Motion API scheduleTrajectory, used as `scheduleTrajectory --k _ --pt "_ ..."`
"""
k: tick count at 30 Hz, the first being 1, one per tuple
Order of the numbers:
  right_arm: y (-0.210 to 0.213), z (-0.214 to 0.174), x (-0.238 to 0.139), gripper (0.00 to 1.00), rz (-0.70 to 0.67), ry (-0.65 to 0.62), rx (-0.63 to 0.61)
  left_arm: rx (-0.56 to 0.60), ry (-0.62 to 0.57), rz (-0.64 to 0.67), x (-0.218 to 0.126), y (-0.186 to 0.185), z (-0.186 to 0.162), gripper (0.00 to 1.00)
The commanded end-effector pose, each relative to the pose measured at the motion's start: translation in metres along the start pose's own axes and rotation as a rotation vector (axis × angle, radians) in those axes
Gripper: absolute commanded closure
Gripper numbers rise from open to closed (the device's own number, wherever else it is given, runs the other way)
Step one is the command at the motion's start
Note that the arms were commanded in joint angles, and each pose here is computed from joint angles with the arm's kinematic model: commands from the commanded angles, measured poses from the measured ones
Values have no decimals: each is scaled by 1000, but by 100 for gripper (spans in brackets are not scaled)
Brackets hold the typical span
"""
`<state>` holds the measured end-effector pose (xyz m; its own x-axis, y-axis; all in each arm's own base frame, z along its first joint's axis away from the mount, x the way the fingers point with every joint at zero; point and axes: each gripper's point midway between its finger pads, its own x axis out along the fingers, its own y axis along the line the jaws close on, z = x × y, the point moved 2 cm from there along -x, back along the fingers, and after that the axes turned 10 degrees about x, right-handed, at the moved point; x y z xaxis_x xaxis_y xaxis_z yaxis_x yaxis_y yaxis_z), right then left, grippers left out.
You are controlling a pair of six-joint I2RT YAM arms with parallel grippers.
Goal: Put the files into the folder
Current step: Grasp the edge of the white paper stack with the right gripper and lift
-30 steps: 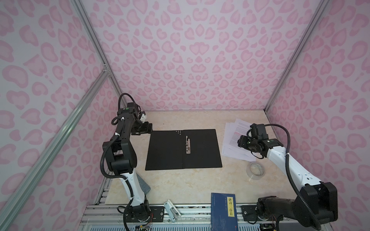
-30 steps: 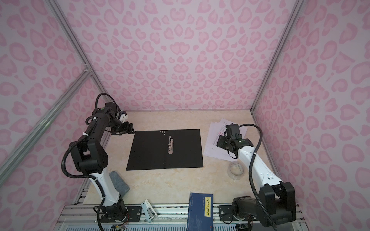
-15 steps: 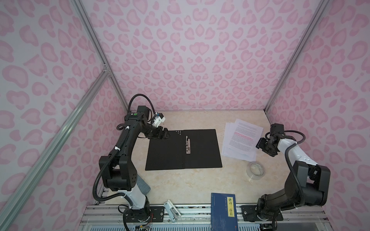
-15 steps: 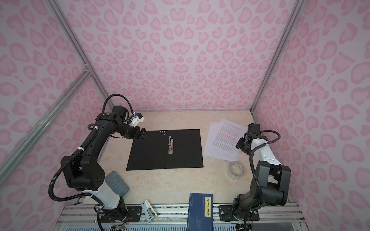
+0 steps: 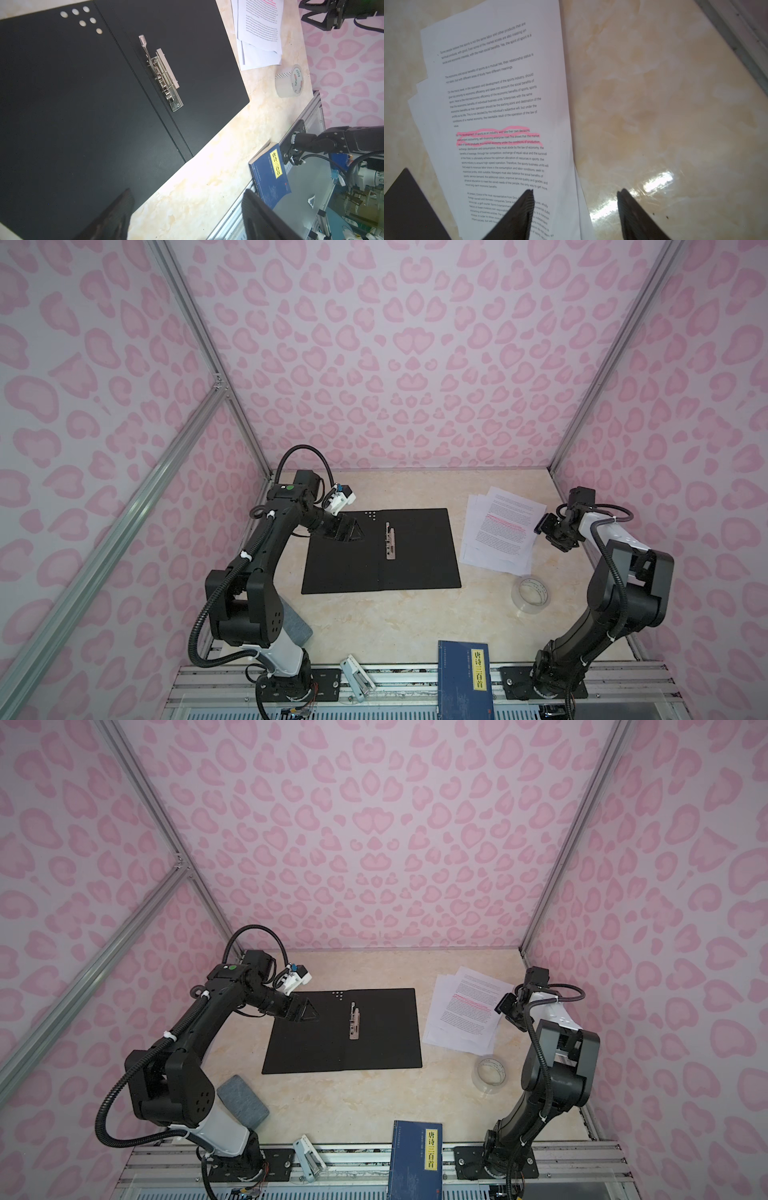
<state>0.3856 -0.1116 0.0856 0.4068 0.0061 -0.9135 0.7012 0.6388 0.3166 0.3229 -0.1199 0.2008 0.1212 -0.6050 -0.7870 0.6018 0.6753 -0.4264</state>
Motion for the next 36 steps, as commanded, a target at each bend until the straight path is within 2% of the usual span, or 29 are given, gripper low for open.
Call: scheduleTrajectory --k 1,13,23,36 --pt "-4 2 13 34 -7 17 -8 21 -20 -29 4 -2 3 16" --pt "3 4 48 35 116 100 7 19 -22 -24 8 1 4 16" --pt "4 8 66 39 165 135 40 7 -14 -23 12 4 3 16" --pt "10 2 67 56 254 174 83 3 -12 -27 14 3 3 17"
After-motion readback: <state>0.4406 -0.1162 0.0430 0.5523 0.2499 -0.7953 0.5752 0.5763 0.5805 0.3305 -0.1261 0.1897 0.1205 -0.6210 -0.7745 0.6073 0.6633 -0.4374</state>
